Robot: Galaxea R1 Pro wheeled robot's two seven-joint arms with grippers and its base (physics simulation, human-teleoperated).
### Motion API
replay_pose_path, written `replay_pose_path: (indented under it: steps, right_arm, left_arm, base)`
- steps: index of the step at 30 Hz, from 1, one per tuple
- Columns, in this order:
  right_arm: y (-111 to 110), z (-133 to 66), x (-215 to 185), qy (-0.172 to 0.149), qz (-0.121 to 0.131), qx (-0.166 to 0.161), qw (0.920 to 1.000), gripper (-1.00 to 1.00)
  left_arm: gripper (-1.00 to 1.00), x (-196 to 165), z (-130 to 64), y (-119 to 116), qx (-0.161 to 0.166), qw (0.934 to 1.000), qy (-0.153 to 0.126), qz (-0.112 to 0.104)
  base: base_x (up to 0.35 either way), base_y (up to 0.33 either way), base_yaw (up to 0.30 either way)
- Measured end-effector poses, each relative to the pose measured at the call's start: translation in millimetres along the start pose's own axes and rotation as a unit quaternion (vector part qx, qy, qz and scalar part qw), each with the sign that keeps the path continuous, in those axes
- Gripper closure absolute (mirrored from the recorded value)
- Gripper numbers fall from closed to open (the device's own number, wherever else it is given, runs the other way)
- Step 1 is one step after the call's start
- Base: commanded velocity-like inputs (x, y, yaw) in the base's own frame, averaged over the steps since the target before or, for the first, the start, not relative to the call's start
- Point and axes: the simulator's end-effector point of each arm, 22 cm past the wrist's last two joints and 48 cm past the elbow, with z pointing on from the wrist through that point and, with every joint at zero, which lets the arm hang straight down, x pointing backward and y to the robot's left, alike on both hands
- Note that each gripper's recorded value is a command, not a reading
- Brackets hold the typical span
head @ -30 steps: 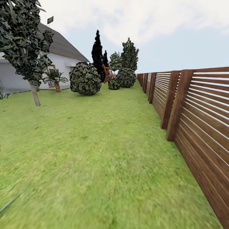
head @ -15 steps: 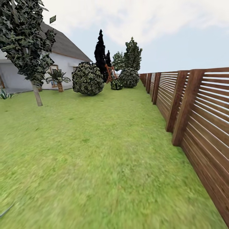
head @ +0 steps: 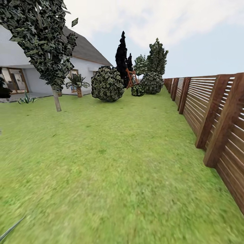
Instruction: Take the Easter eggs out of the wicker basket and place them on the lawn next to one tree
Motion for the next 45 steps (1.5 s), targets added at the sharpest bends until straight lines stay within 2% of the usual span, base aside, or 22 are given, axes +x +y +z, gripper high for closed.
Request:
replay_pose_path:
  steps: [9, 36, 45]
  right_arm:
    - [0.0, 0.0, 0.2, 0.000, 0.000, 0.000, 1.0000, -1.00]
    - [0.0, 0.0, 0.4, 0.001, -0.002, 0.000, 1.0000, -1.00]
    - [0.0, 0.0, 0.5, 0.001, -0.002, 0.000, 1.0000, -1.00]
  left_arm:
    - [-1.00, 0.0, 0.0, 0.0, 0.000, 1.0000, 0.000, 0.000]
    - [-1.00, 0.0, 0.0, -0.2, 0.000, 1.0000, 0.000, 0.000]
    - [-1.00, -0.1, 0.0, -0.1, 0.000, 1.0000, 0.000, -0.001]
  base:
    - [0.333, 0.000, 0.094]
    - [0.333, 0.000, 0.246]
    - [0.333, 0.000, 0.055]
